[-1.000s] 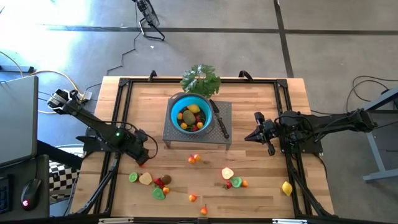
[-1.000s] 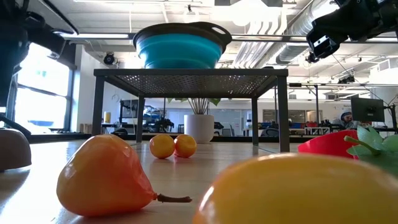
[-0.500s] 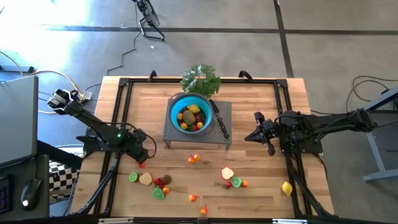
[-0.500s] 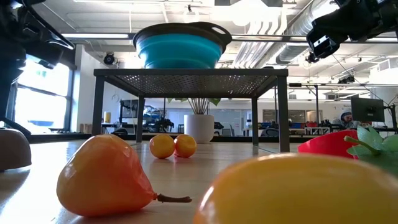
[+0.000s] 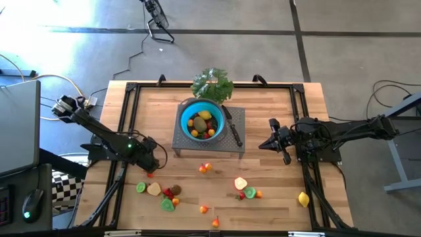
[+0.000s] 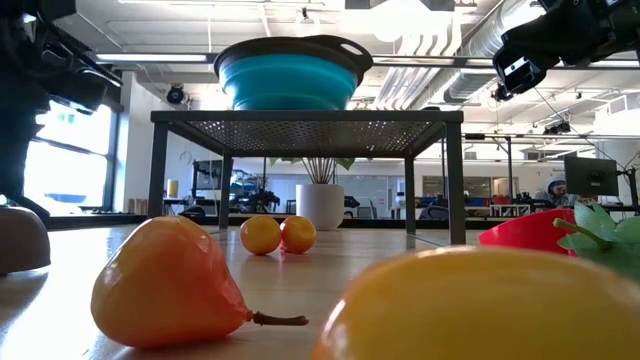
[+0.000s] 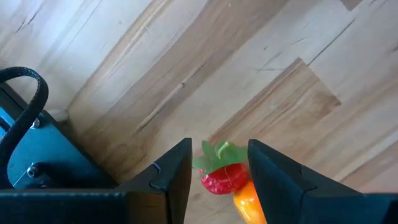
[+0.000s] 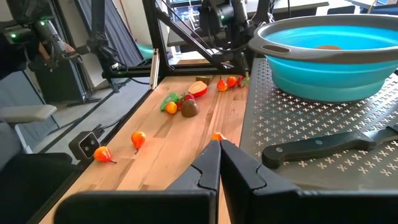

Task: Pick & Place Fruit
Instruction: Put the strawberry into the blue strainer bowl on the shelf

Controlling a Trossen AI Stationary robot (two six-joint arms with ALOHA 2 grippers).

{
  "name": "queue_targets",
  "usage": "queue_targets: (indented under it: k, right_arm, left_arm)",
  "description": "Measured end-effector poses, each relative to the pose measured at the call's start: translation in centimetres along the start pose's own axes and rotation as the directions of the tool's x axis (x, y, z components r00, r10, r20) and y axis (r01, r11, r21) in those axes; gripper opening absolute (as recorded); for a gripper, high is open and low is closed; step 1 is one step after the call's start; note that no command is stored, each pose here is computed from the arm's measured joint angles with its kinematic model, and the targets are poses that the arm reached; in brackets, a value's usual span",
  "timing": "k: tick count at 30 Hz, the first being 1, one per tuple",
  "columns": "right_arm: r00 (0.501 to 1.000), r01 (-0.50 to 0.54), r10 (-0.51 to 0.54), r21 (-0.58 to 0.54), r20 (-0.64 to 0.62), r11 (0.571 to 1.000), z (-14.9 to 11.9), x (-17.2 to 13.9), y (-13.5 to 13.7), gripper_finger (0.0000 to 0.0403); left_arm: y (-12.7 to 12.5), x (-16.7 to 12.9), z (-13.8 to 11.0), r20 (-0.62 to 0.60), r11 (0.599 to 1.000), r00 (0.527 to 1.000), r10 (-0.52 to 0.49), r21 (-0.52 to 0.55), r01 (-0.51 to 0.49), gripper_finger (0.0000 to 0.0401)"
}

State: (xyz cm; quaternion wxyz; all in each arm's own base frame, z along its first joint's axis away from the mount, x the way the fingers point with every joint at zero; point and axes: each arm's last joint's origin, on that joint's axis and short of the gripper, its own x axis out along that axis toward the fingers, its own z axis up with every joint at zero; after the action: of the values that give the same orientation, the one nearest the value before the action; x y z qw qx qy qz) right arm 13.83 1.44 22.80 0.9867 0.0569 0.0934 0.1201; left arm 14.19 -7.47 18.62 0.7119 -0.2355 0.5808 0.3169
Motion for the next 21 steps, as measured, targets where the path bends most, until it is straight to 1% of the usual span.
queue_targets:
  k: [5, 8, 15, 21]
  right_arm:
    - [1.000, 0.000, 0.000, 0.000, 0.000, 1.000, 0.0, 0.0, 0.0, 0.0003]
    - [1.000, 0.000, 0.000, 0.000, 0.000, 1.000, 0.0, 0.0, 0.0, 0.0003]
    - [1.000, 0.000, 0.000, 0.000, -0.001, 1.000, 0.0, 0.0, 0.0, 0.0003]
    - [1.000, 0.000, 0.000, 0.000, -0.001, 1.000, 0.0, 0.0, 0.0, 0.0003]
  left_arm:
    - [-1.0, 0.9, 0.0, -0.030, 0.999, 1.000, 0.004, 0.043, -0.002, 0.0149]
    - [-1.3, 1.3, -0.1, -0.035, 0.999, 0.999, 0.021, 0.048, -0.020, 0.0149]
    - [-1.5, 1.9, -0.1, -0.044, 0.997, 0.997, 0.061, 0.058, -0.059, 0.0149]
    - [-1.5, 2.0, -0.2, -0.044, 0.996, 0.997, 0.065, 0.058, -0.062, 0.0149]
